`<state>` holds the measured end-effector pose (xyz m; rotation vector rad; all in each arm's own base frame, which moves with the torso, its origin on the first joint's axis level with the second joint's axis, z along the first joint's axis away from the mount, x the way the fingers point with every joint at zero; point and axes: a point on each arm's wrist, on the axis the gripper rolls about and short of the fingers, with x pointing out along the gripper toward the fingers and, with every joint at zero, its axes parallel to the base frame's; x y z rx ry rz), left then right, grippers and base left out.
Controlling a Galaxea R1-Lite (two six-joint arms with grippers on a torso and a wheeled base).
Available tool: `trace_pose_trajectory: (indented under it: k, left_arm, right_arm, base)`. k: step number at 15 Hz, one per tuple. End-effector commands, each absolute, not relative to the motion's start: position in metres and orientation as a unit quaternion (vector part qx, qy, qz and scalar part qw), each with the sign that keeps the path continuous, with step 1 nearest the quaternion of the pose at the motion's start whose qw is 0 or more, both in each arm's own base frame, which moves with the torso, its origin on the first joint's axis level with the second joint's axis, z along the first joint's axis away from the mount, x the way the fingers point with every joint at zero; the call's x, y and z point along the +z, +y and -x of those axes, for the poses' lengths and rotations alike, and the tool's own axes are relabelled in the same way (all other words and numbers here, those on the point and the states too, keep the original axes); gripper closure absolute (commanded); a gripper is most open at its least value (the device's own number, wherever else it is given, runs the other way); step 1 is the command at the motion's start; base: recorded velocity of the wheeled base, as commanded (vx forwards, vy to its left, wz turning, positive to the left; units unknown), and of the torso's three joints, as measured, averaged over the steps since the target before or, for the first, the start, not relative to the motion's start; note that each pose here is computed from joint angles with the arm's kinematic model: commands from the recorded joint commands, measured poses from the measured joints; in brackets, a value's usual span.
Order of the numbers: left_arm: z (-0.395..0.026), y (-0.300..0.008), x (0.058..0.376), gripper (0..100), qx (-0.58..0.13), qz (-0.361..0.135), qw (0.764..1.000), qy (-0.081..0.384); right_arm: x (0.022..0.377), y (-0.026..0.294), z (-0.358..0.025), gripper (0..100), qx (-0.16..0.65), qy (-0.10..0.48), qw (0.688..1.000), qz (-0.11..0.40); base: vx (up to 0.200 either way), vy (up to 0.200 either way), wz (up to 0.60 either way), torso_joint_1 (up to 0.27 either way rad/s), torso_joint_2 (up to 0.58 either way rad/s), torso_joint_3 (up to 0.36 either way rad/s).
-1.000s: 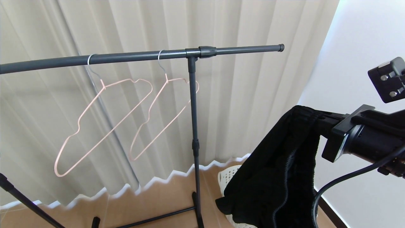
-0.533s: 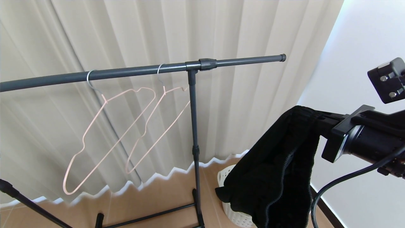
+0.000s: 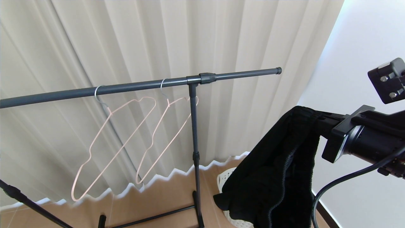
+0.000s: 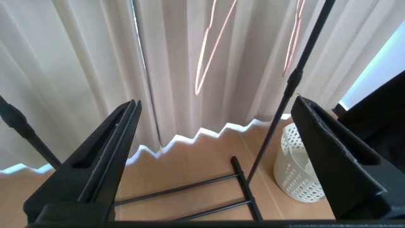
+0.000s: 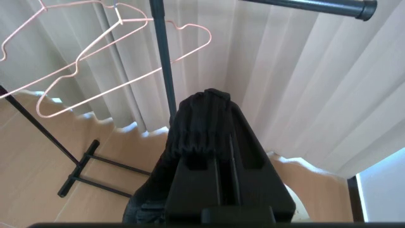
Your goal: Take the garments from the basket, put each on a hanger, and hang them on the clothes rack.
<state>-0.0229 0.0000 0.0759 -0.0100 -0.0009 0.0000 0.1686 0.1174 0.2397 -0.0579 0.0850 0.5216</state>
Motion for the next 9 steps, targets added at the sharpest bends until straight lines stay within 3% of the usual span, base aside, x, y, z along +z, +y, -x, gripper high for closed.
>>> trace_pose_trajectory:
  k: [1, 5, 9]
  left_arm:
    - [0.0228, 0.0, 0.0759, 0, 0.0, 0.005, 1.0, 0.0]
    - [0.0228, 0.0, 0.0759, 0, 0.0, 0.006, 1.0, 0.0]
    - [0.0228, 0.0, 0.0759, 0, -0.001, 0.006, 1.0, 0.0]
  right_arm:
    - [0.2404, 0.1174, -0.1684, 100, 0.258, 0.041, 0.965, 0.028]
    - [0.2407, 0.1174, -0.1689, 100, 0.257, 0.04, 0.965, 0.029]
    - [0.2385, 0.1114, -0.1735, 100, 0.239, 0.044, 0.969, 0.033]
  base:
    - [0.0, 0.0, 0.0, 0.154, -0.34, -0.188]
    - [0.0, 0.0, 0.0, 0.16, -0.35, -0.199]
    - [0.0, 0.0, 0.0, 0.015, -0.04, -0.02]
